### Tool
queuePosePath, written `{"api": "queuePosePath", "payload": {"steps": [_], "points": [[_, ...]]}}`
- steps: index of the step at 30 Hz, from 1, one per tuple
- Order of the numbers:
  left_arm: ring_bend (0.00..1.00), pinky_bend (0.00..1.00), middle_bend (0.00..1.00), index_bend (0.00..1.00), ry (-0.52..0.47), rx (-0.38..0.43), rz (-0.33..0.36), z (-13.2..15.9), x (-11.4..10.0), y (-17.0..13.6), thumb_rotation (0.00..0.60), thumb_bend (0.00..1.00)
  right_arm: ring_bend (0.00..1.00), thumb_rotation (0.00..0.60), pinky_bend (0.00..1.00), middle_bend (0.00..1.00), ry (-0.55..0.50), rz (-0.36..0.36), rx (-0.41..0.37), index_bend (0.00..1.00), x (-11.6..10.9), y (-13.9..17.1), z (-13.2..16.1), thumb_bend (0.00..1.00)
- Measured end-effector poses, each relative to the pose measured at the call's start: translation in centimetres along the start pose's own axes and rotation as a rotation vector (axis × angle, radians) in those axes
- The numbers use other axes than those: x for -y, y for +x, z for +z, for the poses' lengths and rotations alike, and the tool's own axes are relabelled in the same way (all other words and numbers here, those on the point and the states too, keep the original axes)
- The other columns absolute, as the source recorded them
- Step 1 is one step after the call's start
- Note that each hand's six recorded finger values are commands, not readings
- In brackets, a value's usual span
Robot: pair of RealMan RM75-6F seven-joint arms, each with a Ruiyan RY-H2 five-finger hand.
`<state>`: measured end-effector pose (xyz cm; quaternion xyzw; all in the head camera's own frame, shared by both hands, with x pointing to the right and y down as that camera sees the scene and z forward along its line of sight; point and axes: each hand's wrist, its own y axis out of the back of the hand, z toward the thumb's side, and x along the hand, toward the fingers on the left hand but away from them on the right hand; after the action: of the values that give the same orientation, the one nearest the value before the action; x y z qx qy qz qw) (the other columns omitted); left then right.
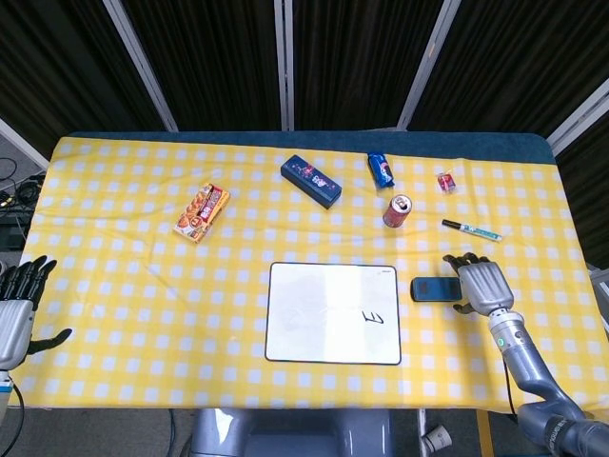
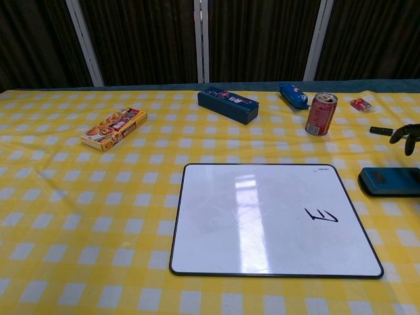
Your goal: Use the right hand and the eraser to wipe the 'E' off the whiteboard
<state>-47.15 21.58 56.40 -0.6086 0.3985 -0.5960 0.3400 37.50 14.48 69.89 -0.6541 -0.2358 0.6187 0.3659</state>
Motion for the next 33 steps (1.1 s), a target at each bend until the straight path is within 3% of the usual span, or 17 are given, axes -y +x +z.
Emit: {"api": "queuePosePath", "payload": {"steps": [16, 20, 26, 33], "points": [[0.00, 0.00, 0.00, 0.00, -0.006, 0.005, -0.016, 0.2, 0.3, 0.3, 0.600, 0.00, 0.29, 0.600, 0.39, 0.40, 0.058, 0.001, -0.028, 0.33, 1.6, -1.3, 1.6, 0.02], [0.00, 0.00, 0.00, 0.00, -0.013, 0.010, -0.028, 0.3, 0.5, 0.4, 0.600, 0.00, 0.34, 0.600, 0.43, 0.45, 0.051, -0.004, -0.034, 0.38, 1.6, -1.7, 2.0, 0.07], [0.00, 0.00, 0.00, 0.00, -0.014, 0.009, -0.031, 0.3, 0.5, 0.6, 0.600, 0.00, 0.38, 0.600, 0.49, 0.51, -0.002, -0.016, -0.051, 0.45, 1.2, -1.8, 2.7, 0.25], [0.00, 0.00, 0.00, 0.00, -0.013, -0.001, -0.031, 0.1, 0.6, 0.7, 0.600, 0.00, 0.38, 0.600, 0.49, 0.50, -0.084, -0.060, -0.167, 0.46, -1.1, -1.0, 6.0, 0.32]]}}
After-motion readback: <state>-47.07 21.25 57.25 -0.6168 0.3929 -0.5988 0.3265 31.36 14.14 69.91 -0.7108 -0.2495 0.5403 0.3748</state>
